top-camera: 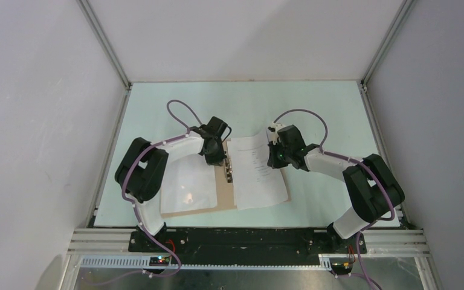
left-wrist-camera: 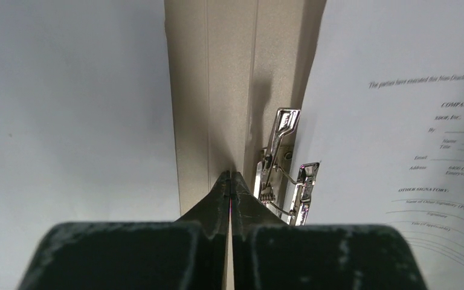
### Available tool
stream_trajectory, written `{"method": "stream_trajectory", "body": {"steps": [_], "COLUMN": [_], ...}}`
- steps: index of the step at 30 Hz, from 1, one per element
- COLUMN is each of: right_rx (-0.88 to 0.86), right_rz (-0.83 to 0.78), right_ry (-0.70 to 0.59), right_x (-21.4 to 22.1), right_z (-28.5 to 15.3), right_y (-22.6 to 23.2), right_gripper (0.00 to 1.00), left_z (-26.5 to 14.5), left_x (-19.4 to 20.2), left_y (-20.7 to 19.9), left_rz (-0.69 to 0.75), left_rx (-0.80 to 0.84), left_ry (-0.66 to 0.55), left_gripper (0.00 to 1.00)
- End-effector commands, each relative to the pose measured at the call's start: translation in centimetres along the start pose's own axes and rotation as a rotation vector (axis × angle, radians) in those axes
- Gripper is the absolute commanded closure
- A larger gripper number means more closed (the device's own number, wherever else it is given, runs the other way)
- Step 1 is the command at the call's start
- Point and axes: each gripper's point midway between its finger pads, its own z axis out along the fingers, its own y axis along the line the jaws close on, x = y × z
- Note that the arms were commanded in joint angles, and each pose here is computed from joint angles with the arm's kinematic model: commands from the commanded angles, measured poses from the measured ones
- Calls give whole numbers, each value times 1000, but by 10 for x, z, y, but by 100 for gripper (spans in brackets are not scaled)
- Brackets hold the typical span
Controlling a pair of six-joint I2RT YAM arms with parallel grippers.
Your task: Put the files into the folder
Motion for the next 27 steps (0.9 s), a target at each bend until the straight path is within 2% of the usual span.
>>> {"method": "stream_trajectory", "body": {"steps": [1,8,9,11,12,13,14,16,20,27], "right_rx": [-47,-84,-77,-43,-32,-20,-11,-1,18,138], "right_rz": [-41,-37,-32,-10,0,14,24,37,68,215], "right_ry": [-13,-2,2,2,3,2,2,-5,-26,-30], "right_x": [-11,-8,-6,-6,-6,-6,-6,-6,-12,-13], "right_z": [-12,-11,-11,-11,-11,-12,-13,-15,-18,-28], "right_y": [14,26,25,19,17,15,12,9,2,-34], "right_gripper": [100,100,96,81,68,61,50,37,23,15], "left_z": [-1,0,0,0,0,0,0,0,0,-1], "left_x": [-11,-10,-11,-11,-11,-10,-10,-10,-10,-10], "left_y": [-8,-9,-9,-9,-9,-9,-9,-9,-11,-12], "left_rz": [19,18,18,17,16,16,15,12,10,9], "left_rx": [19,22,22,22,21,23,22,23,26,30], "left_ry": [-20,-15,-15,-16,-16,-15,-15,-14,-14,-14], "left_gripper": [100,100,100,100,100,100,100,100,100,100]}}
